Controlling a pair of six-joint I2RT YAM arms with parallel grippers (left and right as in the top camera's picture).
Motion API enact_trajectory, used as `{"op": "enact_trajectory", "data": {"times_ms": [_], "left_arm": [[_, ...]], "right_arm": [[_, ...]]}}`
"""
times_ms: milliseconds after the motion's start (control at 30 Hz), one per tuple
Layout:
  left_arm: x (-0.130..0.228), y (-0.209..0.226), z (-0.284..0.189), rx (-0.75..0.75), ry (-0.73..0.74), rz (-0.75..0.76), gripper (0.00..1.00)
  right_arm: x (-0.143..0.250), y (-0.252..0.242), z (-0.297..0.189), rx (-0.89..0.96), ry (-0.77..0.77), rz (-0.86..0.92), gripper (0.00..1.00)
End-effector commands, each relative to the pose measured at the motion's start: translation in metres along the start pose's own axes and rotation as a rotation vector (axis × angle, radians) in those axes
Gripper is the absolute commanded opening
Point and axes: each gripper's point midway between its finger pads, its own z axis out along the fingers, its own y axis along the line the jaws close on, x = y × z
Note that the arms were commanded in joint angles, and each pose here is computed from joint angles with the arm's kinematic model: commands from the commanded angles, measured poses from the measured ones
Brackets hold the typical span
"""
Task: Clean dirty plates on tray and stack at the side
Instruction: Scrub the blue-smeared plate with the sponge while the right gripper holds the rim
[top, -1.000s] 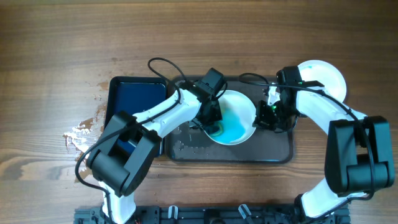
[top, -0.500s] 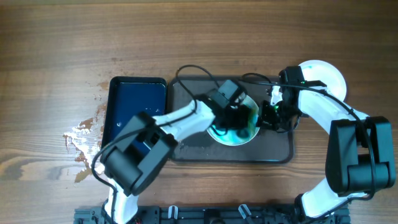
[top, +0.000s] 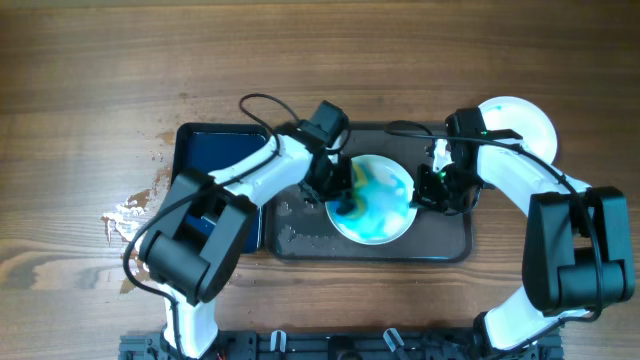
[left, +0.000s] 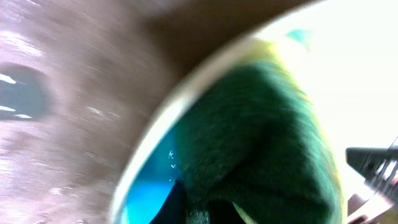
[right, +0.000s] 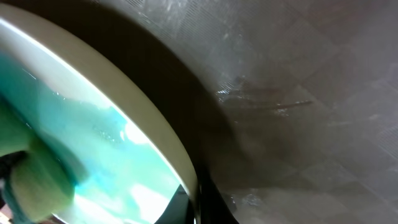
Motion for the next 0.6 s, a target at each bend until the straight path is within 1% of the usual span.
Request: {"op": "enact_trajectory", "data": {"times_ms": [0, 33, 100, 167, 267, 367, 433, 467, 500, 533, 567], "left_arm": [[0.064, -0.026, 0.030, 0.099, 0.209, 0.230, 0.04], [0.072, -0.045, 0.031, 0.171, 0.226, 0.264, 0.04], [0.078, -0.069, 0.032, 0.259, 0.232, 0.294, 0.04], [0.071, -0.086, 0.032, 0.309, 0.197, 0.282, 0.04], [0.052, -0.092, 0.030, 0.330, 0.135, 0.223, 0.04], [0.010, -0.073, 0.023, 0.291, 0.019, 0.085, 0.04], [-0.014, -0.061, 0.016, 0.286, -0.040, 0.023, 0.04], [-0.028, -0.050, 0.012, 0.268, -0.077, -0.020, 0.04], [-0.045, -0.029, 0.007, 0.225, -0.129, -0.067, 0.04], [-0.052, -0.017, 0.005, 0.191, -0.149, -0.094, 0.04], [-0.057, 0.007, 0.003, 0.114, -0.168, -0.146, 0.04]], "right_arm": [[-0.005, -0.004, 0.002, 0.014, -0.009, 0.018, 0.04], [-0.005, -0.004, 0.002, 0.014, -0.009, 0.018, 0.05], [-0.005, -0.004, 0.002, 0.014, -0.008, 0.019, 0.04], [-0.004, -0.004, 0.002, 0.014, -0.007, 0.019, 0.04], [-0.004, -0.004, 0.002, 0.015, -0.005, 0.020, 0.04], [-0.002, -0.005, 0.002, 0.017, 0.002, 0.022, 0.04], [-0.002, -0.005, 0.002, 0.017, 0.002, 0.022, 0.04], [-0.002, -0.005, 0.002, 0.017, 0.002, 0.022, 0.04], [-0.002, -0.005, 0.002, 0.017, 0.002, 0.023, 0.04], [-0.002, -0.005, 0.002, 0.018, 0.003, 0.023, 0.04], [-0.001, -0.005, 0.002, 0.019, 0.006, 0.021, 0.04]]}}
